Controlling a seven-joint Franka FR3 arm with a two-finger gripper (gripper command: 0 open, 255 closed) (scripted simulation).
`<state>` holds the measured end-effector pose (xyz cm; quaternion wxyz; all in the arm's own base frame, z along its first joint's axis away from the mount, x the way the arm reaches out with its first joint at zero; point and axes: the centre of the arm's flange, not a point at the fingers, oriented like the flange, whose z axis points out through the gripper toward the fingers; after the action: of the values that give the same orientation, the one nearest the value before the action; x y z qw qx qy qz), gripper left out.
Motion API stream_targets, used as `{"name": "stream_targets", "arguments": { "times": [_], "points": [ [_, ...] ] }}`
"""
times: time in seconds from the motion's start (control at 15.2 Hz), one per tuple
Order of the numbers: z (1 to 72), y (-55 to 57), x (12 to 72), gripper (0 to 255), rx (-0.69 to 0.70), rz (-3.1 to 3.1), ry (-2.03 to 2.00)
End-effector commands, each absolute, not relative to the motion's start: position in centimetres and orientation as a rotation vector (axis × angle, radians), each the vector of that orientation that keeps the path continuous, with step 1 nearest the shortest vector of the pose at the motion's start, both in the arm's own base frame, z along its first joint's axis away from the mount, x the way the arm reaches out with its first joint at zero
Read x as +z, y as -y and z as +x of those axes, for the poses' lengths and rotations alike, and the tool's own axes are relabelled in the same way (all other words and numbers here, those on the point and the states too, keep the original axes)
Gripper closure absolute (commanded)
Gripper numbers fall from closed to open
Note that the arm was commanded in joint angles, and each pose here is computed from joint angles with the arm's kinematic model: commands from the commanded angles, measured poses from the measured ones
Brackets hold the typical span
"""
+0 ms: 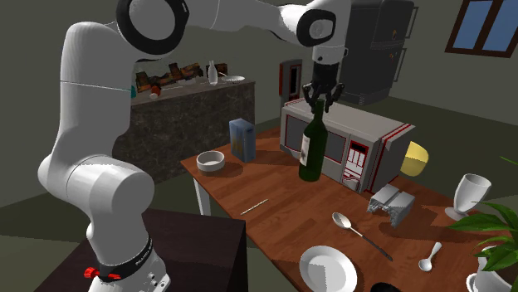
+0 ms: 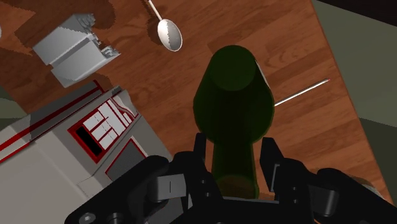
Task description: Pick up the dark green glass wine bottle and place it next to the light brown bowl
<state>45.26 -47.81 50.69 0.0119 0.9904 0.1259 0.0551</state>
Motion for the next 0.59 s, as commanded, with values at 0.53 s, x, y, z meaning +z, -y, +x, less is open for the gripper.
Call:
{"name": "stream_targets", "arguments": {
  "times": [0.53],
  "points": [
    [45.3,47.8,56.0,255,0.172,3.088,-0.392]
  ]
}}
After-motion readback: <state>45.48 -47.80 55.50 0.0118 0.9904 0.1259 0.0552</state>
